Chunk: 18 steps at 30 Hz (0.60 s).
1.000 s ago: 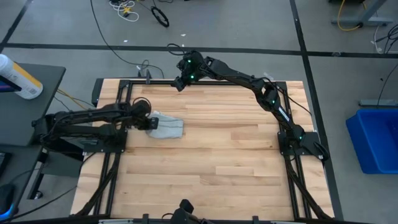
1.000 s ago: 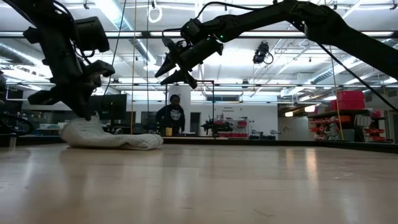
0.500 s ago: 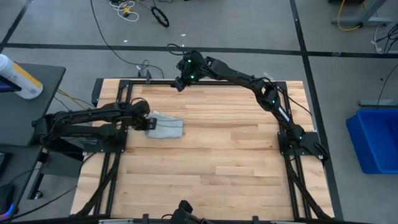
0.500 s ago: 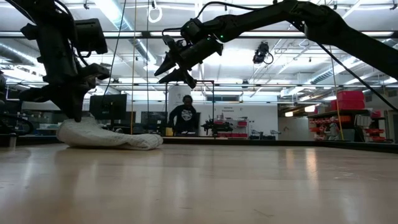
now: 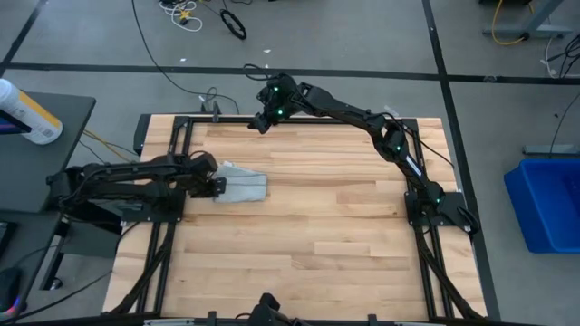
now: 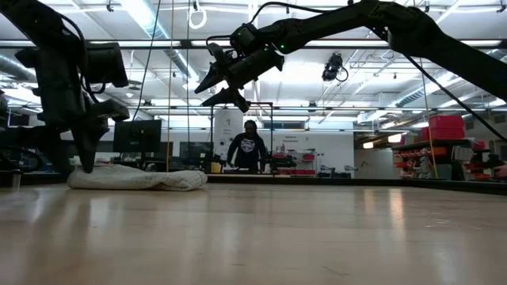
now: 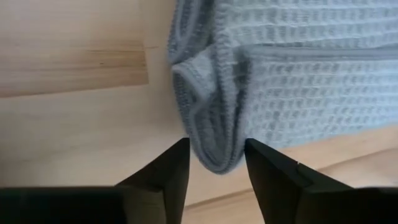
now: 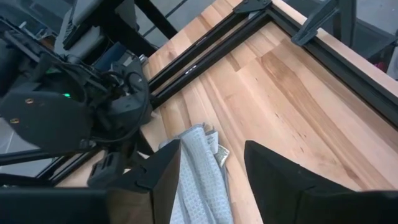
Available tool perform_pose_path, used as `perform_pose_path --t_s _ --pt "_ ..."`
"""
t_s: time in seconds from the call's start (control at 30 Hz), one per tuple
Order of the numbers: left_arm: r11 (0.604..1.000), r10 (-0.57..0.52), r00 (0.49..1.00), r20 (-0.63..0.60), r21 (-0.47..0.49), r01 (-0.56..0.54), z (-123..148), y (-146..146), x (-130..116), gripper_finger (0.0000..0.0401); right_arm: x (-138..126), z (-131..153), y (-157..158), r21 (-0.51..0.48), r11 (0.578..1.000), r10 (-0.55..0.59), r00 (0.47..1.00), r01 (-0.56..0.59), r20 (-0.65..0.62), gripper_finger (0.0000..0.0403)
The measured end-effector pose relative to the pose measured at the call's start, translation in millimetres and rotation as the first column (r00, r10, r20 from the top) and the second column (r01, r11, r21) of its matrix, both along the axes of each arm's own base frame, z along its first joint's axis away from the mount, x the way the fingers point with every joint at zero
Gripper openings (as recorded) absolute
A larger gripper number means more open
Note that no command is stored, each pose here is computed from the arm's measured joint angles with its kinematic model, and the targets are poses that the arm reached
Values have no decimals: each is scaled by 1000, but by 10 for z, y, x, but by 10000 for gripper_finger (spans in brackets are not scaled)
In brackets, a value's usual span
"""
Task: Fold microfiber towels
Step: Fold the gray microfiber towel
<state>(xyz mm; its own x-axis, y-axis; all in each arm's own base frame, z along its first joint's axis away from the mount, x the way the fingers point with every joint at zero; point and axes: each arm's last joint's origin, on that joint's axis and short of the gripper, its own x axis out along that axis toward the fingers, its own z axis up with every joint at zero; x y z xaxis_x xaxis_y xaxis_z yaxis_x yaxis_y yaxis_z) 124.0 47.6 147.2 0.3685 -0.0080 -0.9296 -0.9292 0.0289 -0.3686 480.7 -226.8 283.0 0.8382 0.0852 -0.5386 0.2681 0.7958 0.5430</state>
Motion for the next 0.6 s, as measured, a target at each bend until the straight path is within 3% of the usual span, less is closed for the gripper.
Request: perform_pose_path --t_s 0.2,0.6 --pt "999 18 999 -34 27 -17 -69 33 -58 168 -1 1 2 7 1000 10 1000 -10 4 174" --pt "998 55 995 77 10 -56 -225 118 -102 169 1 3 9 20 999 24 1000 -24 9 180"
